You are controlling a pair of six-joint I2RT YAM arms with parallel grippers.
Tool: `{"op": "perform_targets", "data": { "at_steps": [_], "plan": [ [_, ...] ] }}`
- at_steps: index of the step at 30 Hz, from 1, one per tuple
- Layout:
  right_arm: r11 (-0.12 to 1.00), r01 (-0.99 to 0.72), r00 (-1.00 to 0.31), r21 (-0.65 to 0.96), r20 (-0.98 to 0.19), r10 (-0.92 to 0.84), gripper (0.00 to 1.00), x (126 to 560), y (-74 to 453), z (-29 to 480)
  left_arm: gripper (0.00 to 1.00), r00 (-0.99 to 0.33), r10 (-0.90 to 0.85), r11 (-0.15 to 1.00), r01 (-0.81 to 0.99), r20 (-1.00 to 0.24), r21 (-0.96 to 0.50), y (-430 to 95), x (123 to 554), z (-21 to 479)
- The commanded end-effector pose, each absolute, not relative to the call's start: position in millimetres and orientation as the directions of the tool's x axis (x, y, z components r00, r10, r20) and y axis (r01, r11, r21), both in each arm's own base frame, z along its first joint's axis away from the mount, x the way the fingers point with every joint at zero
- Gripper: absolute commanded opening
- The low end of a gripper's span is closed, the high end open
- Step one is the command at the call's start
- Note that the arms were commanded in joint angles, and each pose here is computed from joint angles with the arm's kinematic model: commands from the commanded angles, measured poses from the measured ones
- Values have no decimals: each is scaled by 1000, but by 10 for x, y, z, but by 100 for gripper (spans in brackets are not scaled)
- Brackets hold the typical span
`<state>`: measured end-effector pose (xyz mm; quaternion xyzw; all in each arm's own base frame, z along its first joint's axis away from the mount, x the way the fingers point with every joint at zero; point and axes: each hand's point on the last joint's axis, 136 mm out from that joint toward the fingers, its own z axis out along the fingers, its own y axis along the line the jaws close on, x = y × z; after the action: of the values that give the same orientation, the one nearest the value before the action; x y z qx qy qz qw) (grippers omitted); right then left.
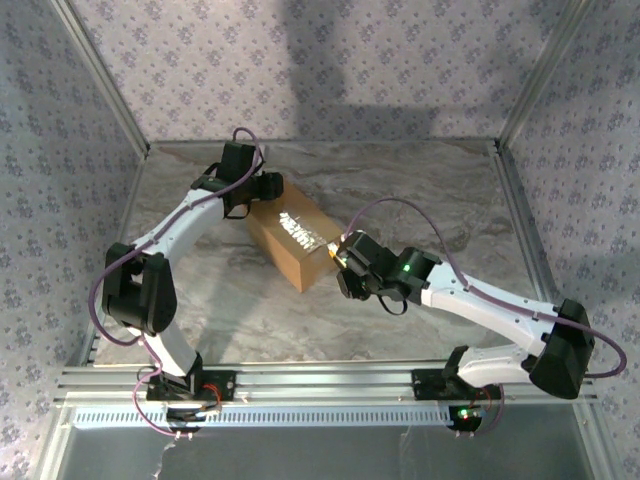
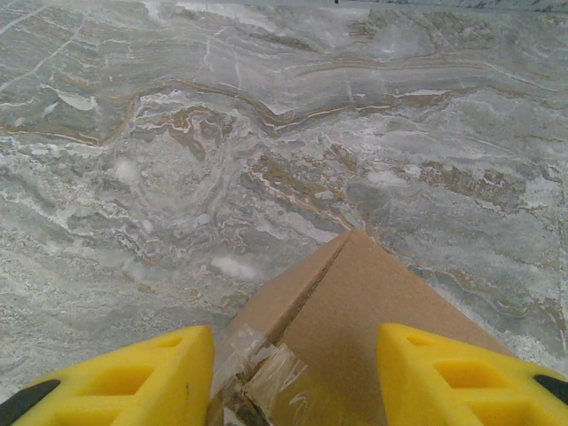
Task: Unpack the express box
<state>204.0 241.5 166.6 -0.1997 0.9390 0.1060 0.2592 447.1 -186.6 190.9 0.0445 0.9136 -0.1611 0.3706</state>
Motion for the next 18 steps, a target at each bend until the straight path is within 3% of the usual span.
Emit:
{"op": "perform_targets", "data": {
  "at_steps": [1,18],
  "plan": [
    [900,-421,-763,115,-582,-283,0,2155,2484,1873,52,-826,10,933,210,-563,-292,-1973,4189,1455],
    [906,-406,-761,117,-592,-265,0,2257,2505,1873,51,-825,19,920,235,-564,-313,-2113,4126,1485]
  ]
}}
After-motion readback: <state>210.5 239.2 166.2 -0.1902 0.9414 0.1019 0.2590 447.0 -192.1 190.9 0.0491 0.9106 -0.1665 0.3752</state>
